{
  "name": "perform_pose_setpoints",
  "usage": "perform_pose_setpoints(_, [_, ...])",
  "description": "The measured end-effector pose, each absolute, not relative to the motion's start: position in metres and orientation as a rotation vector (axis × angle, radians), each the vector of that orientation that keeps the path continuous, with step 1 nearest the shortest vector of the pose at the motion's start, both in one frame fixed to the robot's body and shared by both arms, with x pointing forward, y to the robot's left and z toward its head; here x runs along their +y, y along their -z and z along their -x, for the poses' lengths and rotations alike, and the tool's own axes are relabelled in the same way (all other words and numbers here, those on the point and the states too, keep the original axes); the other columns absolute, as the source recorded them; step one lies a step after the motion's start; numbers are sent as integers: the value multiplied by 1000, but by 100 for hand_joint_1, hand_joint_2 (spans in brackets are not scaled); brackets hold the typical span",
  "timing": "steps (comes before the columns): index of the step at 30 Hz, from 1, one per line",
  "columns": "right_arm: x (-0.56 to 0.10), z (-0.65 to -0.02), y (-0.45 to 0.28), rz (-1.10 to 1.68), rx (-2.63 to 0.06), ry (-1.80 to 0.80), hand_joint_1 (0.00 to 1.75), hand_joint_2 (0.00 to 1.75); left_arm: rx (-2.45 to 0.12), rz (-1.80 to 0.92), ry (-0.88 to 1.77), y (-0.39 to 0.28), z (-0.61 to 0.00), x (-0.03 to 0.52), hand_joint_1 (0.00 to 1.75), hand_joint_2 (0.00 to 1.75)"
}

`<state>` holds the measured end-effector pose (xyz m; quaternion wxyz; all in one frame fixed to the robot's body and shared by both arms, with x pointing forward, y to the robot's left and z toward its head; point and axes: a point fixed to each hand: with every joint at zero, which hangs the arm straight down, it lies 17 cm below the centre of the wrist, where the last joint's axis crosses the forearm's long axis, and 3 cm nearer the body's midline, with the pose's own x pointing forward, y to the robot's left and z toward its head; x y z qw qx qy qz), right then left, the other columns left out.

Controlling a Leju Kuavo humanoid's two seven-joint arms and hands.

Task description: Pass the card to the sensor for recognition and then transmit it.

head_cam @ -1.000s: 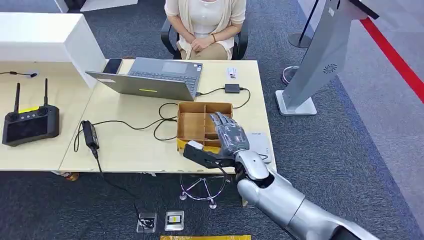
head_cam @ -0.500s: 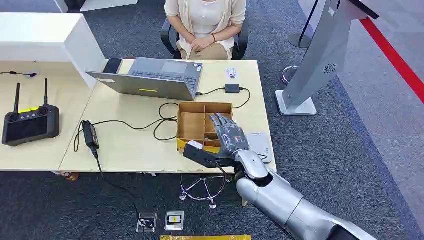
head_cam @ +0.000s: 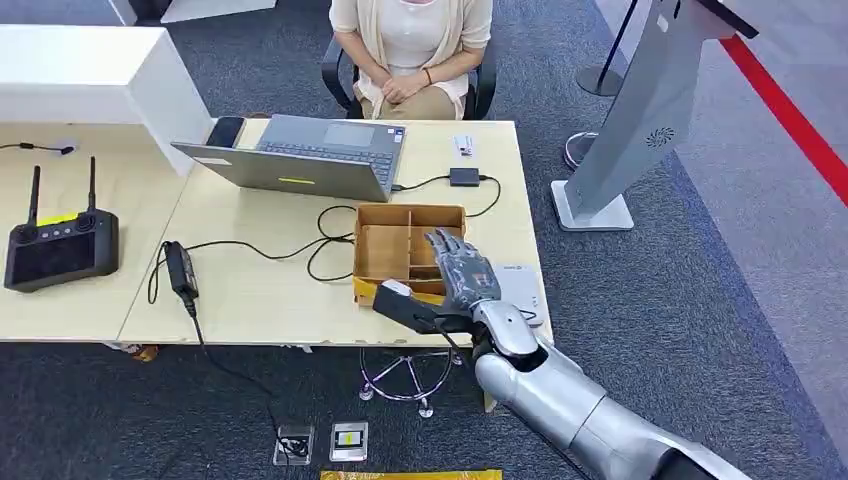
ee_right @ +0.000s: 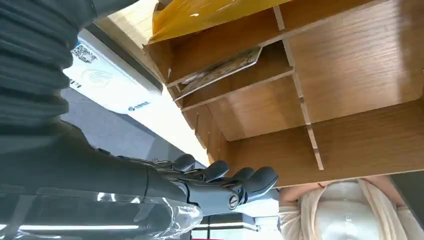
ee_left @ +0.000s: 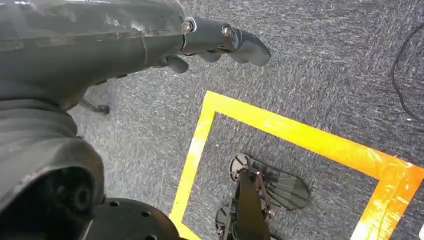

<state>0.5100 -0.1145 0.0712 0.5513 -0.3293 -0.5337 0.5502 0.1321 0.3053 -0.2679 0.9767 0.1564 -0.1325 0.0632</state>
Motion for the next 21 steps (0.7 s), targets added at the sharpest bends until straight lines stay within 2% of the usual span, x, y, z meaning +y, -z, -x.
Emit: perform_pose_setpoints(21, [-132,-515,-66,807,-1224,-1282,0,175,-270,-315,-118,268,-133,305,0,0])
